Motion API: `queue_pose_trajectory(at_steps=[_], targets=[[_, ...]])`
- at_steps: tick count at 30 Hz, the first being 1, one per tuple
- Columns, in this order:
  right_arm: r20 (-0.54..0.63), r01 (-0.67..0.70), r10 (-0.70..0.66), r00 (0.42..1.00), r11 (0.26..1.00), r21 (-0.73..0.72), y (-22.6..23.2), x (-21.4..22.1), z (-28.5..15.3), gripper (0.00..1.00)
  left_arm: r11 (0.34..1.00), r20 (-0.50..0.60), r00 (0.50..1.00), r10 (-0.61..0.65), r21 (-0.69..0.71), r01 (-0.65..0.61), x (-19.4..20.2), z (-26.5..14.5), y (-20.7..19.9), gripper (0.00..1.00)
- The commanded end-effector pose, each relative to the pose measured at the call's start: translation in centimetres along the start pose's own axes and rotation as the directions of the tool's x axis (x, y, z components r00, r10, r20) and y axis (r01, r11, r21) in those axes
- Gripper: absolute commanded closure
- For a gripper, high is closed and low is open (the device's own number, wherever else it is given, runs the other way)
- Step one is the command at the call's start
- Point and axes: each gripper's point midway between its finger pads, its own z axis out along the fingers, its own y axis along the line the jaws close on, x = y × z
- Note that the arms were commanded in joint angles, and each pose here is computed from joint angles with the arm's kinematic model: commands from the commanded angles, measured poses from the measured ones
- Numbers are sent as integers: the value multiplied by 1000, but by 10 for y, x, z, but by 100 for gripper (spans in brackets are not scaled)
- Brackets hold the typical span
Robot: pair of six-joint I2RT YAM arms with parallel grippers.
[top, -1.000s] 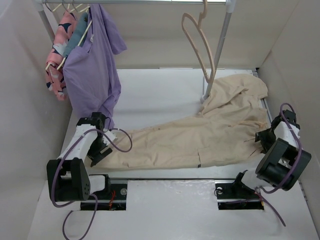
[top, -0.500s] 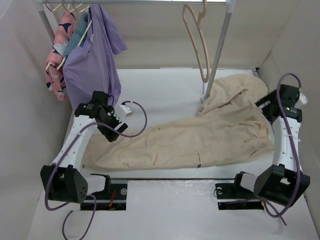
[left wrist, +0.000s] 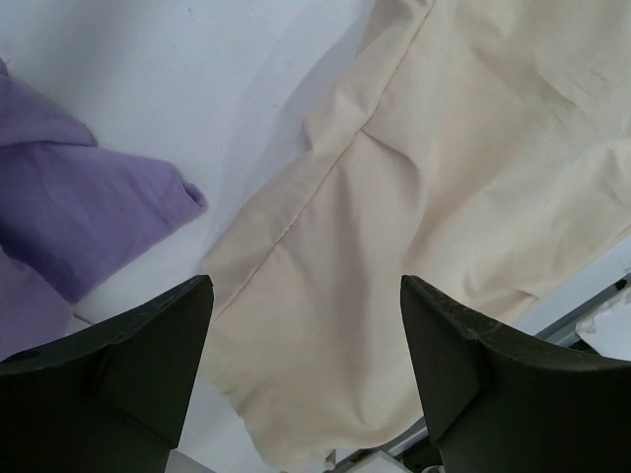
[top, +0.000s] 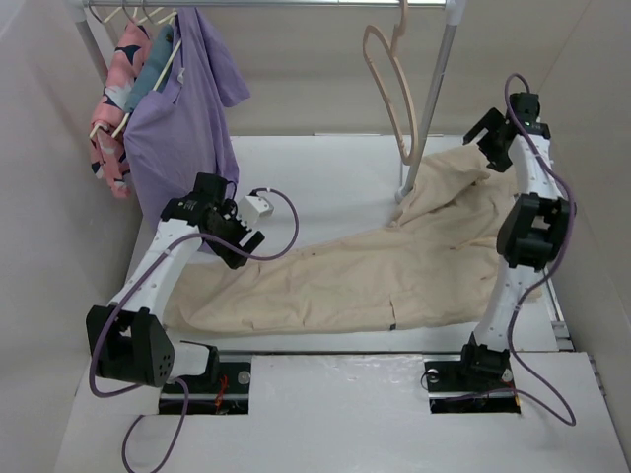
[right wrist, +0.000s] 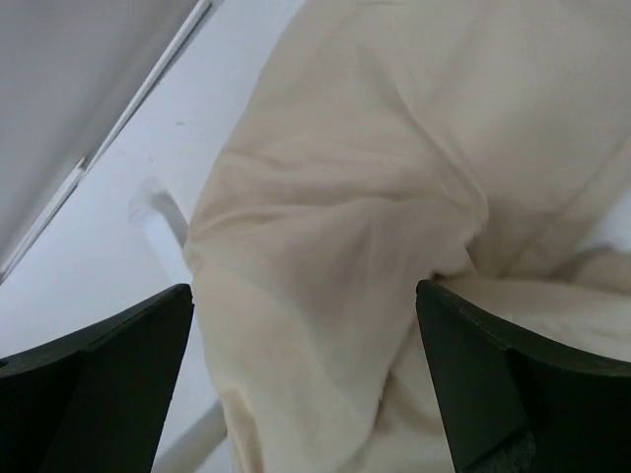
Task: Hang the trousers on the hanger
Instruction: Flatten out the trousers at the center of the board.
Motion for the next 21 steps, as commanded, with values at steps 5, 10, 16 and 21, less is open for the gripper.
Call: queue_pose_trajectory(at_steps=[5,10,16,21], targets=[[-37,65,-58,998,977,202,-21,10,61,1,996,-5,998,-64,-55,63,-9,-11,11,27],[-143,195,-165,976,955,224,-32,52,87,20,995,-15,997,-74,-70,72,-9,-11,15,27],[-183,184,-146,972,961,208,-49,73,62,100,994,-2,998,-60,-90,59,-16,-16,22,27],[-100,152,-138,985,976,158,-58,68,2,100,997,-7,1000,-17,-73,16,-15,-11,18,31]])
